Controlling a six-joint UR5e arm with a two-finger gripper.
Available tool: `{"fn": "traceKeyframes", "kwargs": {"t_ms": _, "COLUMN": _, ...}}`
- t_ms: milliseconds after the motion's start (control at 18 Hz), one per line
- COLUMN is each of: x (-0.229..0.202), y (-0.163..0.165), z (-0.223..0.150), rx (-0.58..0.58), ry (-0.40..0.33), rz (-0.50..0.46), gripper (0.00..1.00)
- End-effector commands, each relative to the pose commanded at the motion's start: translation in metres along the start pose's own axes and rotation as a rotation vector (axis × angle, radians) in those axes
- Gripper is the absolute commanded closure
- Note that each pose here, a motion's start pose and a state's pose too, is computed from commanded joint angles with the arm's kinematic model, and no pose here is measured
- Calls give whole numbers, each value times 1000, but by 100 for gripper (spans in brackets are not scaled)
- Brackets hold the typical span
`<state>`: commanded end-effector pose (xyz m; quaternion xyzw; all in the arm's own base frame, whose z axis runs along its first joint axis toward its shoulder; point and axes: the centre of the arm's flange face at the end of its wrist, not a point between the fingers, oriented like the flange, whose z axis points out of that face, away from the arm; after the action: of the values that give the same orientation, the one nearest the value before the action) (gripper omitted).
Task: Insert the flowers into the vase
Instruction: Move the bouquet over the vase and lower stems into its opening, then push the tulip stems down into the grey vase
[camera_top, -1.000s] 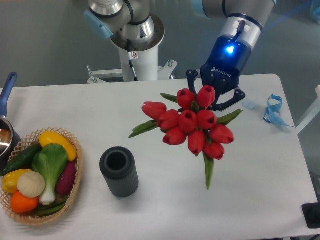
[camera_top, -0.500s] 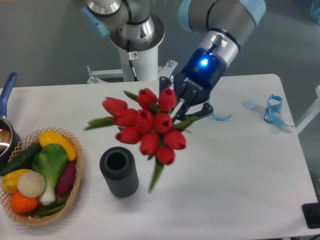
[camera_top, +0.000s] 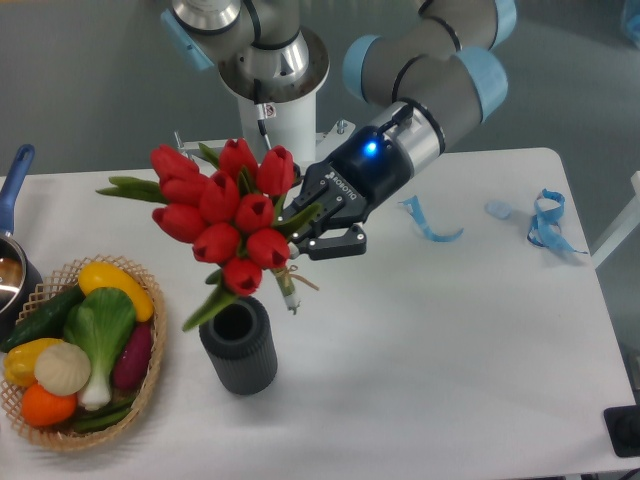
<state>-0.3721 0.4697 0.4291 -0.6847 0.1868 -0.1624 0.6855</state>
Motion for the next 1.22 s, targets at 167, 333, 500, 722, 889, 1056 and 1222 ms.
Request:
{"fn": "traceKeyframes", "kwargs": {"t_ms": 167, "x": 7, "y": 8, "z": 12, "rx": 17, "ry": 26, "rz": 2, "gripper": 83}}
{"fn": "traceKeyframes", "kwargs": {"t_ms": 333, "x": 11, "y": 12, "z": 19, "rx": 17, "ry": 40, "rz": -8, "gripper": 83}}
{"fn": "traceKeyframes", "kwargs": {"t_ms": 500, "x": 13, "y": 17, "z": 25, "rx": 17, "ry": 51, "rz": -17, "gripper": 83}}
{"fn": "traceKeyframes", "kwargs": {"t_ms": 722, "x": 18, "y": 31, "z": 33, "rx": 15, "ry": 64, "rz": -46, "gripper": 83}}
{"fn": "traceKeyframes", "kwargs": {"t_ms": 889, "x": 20, "y": 43, "z": 34, "rx": 15, "ry": 67, "rz": -64, "gripper": 83}}
{"fn": "traceKeyframes", "kwargs": {"t_ms": 1056, "x": 21, "y": 59, "z": 36, "rx": 14, "ry": 70, "rz": -86, "gripper": 82}}
{"fn": "traceKeyframes", "kwargs": {"t_ms": 1222, "x": 19, "y": 70, "z": 37, "rx": 12, "ry": 71, "rz": -103, "gripper": 82}}
